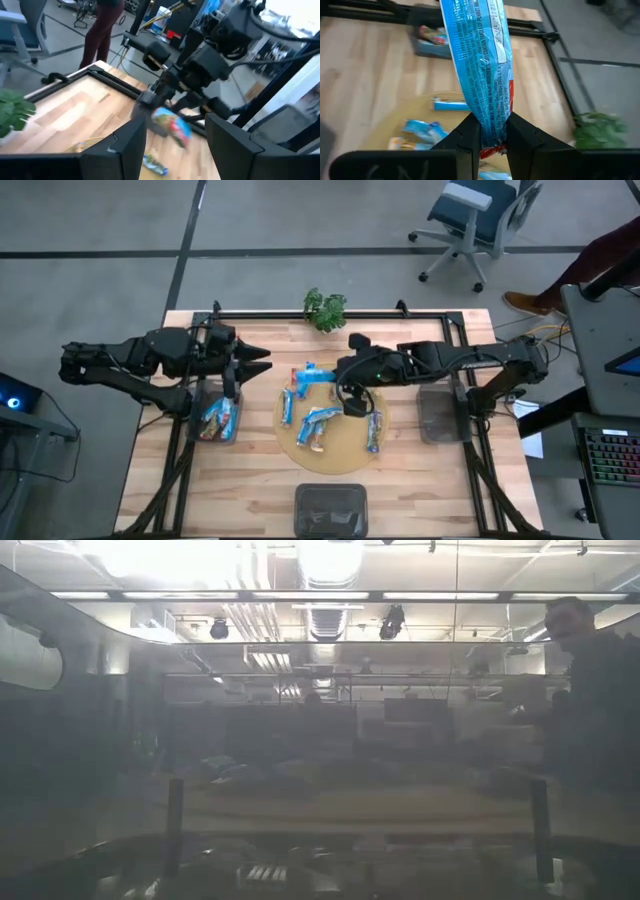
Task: Pick and place Granola Bars by type
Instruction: Put the red granola bar into the top left bin
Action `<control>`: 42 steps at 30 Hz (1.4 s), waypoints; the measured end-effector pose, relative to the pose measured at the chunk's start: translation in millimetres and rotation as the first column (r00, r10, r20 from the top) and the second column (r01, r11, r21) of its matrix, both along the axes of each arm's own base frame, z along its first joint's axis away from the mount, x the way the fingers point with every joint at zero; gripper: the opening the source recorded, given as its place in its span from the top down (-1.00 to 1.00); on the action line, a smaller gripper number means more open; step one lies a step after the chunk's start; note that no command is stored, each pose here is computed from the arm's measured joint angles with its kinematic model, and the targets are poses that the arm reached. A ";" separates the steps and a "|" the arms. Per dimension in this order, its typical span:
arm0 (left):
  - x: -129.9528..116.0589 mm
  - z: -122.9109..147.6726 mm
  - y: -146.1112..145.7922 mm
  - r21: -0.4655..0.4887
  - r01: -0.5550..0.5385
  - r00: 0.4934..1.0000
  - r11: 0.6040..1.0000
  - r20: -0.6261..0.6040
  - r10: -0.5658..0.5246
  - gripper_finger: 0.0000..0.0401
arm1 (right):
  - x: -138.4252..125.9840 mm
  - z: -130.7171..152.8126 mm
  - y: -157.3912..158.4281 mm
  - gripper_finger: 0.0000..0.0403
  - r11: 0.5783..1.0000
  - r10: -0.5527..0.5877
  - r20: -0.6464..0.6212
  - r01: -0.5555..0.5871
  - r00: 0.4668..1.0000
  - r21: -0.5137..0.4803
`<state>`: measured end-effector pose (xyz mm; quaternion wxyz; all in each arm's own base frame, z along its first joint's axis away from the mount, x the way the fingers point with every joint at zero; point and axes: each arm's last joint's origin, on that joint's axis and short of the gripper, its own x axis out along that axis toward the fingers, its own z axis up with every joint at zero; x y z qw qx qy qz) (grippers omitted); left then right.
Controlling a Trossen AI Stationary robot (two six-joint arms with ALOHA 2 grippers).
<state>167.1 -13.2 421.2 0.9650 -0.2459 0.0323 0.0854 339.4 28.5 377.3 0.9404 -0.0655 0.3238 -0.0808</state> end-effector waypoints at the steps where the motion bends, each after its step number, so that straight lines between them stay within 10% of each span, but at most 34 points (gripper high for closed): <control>1: 1.0 1.1 -0.1 -0.014 -0.001 1.000 1.000 0.014 0.001 0.08 | 0.0 1.6 -2.2 0.71 1.000 -0.009 0.003 0.009 1.000 -0.014; 42: 46.2 -8.9 13.1 -0.124 -0.118 0.992 0.985 0.018 0.121 0.08 | -1.9 28.9 -22.9 0.71 0.973 -0.058 0.040 0.065 0.998 -0.223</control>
